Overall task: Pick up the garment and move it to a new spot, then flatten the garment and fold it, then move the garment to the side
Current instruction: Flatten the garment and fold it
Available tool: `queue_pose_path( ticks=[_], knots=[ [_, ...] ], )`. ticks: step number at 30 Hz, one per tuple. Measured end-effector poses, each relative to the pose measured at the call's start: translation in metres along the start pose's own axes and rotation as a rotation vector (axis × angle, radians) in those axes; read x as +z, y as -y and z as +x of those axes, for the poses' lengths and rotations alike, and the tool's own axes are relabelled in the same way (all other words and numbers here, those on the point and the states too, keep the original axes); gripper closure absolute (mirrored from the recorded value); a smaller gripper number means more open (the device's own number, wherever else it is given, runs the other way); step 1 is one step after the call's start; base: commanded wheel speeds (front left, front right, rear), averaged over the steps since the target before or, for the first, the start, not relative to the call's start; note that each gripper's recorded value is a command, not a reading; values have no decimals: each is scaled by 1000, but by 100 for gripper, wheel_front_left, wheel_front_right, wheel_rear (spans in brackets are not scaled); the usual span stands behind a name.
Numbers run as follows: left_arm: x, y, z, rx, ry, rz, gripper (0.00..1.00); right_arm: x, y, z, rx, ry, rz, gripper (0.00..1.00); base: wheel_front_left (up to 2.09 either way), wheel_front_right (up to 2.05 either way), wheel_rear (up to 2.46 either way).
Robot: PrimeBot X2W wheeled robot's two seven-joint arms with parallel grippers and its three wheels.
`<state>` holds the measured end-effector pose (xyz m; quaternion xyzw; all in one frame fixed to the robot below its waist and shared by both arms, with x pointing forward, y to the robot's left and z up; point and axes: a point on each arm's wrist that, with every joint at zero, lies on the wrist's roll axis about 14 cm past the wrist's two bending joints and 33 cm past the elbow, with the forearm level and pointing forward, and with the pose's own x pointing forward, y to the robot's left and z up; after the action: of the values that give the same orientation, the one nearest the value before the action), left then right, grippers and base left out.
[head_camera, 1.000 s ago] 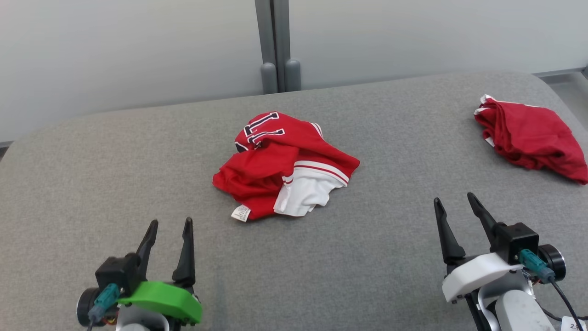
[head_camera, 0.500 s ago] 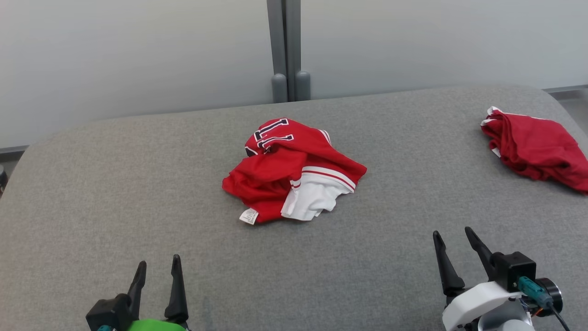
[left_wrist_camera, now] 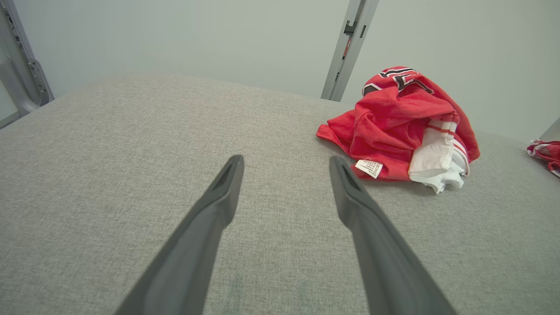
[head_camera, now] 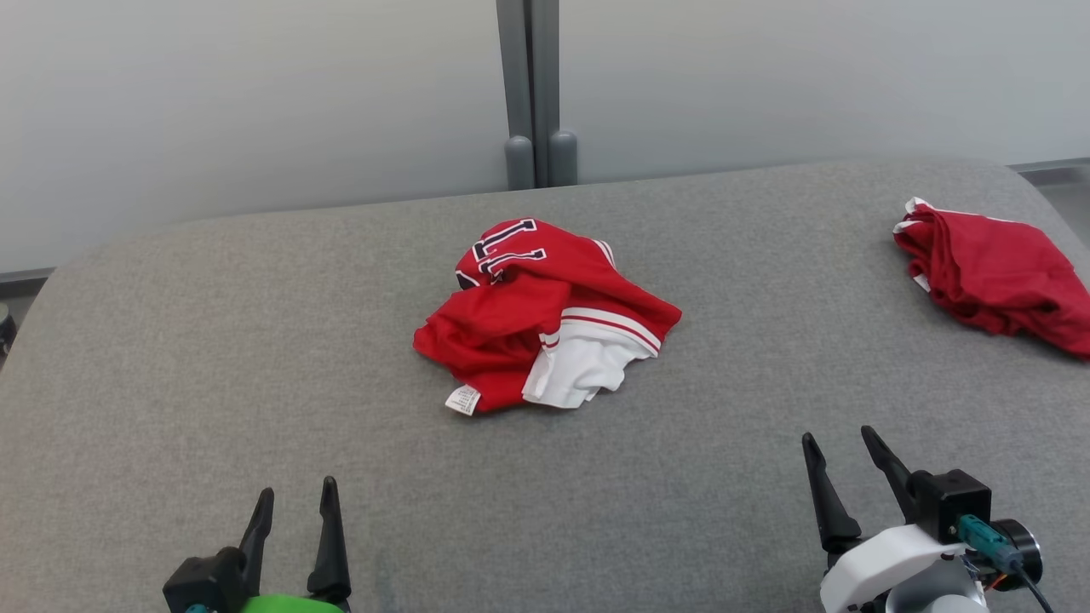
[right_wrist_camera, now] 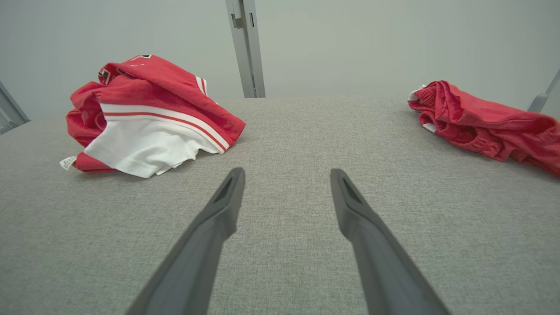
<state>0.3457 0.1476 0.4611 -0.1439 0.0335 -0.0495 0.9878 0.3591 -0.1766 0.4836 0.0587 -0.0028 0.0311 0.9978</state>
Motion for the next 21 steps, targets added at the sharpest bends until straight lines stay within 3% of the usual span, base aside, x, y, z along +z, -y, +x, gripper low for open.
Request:
queue_pose_path(
  ticks=[9, 21],
  knots=[
    [0, -3, -3, 5, -1, 11, 0, -5, -11, 7, 38, -17, -15, 0, 0, 0, 0],
    [10, -17, -2, 49, 28, 14, 0, -33, -92, 75, 296, -157, -119, 0, 0, 0, 0]
  ],
)
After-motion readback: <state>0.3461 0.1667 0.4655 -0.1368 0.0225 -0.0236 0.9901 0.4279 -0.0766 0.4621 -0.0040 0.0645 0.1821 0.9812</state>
